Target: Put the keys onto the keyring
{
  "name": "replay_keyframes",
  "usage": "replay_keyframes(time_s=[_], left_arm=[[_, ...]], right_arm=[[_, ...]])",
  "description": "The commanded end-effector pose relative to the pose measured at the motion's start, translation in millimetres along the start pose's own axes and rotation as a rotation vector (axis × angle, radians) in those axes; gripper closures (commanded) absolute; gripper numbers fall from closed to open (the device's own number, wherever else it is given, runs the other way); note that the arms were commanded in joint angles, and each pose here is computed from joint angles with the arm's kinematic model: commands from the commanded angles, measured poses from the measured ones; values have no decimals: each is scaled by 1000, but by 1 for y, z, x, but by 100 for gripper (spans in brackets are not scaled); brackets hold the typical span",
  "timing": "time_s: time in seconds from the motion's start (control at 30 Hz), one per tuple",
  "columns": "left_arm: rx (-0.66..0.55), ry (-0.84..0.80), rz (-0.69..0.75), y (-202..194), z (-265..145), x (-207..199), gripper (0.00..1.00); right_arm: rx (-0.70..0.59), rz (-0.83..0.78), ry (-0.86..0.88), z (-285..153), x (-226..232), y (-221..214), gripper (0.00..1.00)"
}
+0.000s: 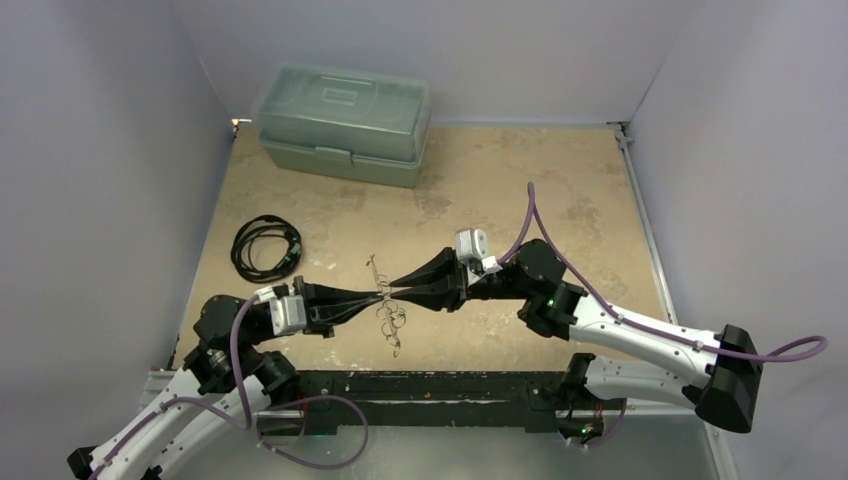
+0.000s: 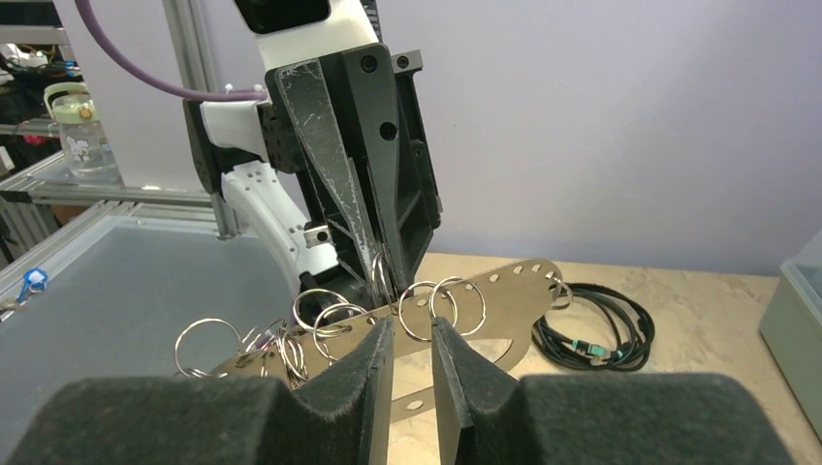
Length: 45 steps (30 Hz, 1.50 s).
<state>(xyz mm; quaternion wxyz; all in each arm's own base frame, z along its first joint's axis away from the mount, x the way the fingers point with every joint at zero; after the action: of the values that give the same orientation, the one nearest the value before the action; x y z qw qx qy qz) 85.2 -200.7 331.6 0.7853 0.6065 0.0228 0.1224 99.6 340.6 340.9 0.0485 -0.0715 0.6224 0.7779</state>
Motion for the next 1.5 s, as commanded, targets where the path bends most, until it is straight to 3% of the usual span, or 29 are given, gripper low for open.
replay_keyframes(time_s=[0.0, 1.47], left_arm=[[-58, -18, 31, 15, 0, -3, 100], [-44, 31, -8, 12, 0, 5, 100]], right_arm=[[-24, -11, -25, 1, -4, 6, 76], [-120, -50, 95, 1, 14, 31, 76]])
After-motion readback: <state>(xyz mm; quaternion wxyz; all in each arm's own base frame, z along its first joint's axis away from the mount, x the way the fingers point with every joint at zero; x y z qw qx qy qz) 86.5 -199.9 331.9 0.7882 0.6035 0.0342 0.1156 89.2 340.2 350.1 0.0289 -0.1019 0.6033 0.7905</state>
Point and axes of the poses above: each gripper's point midway between its finger pads, its own z axis out along the fingers, its own x axis along the line the jaws close on, y = z × x, the point moved 2 cm from there along -z, back along the fingers, and after that the axes turned 7 degrees about -z, right-handed, at the moved point
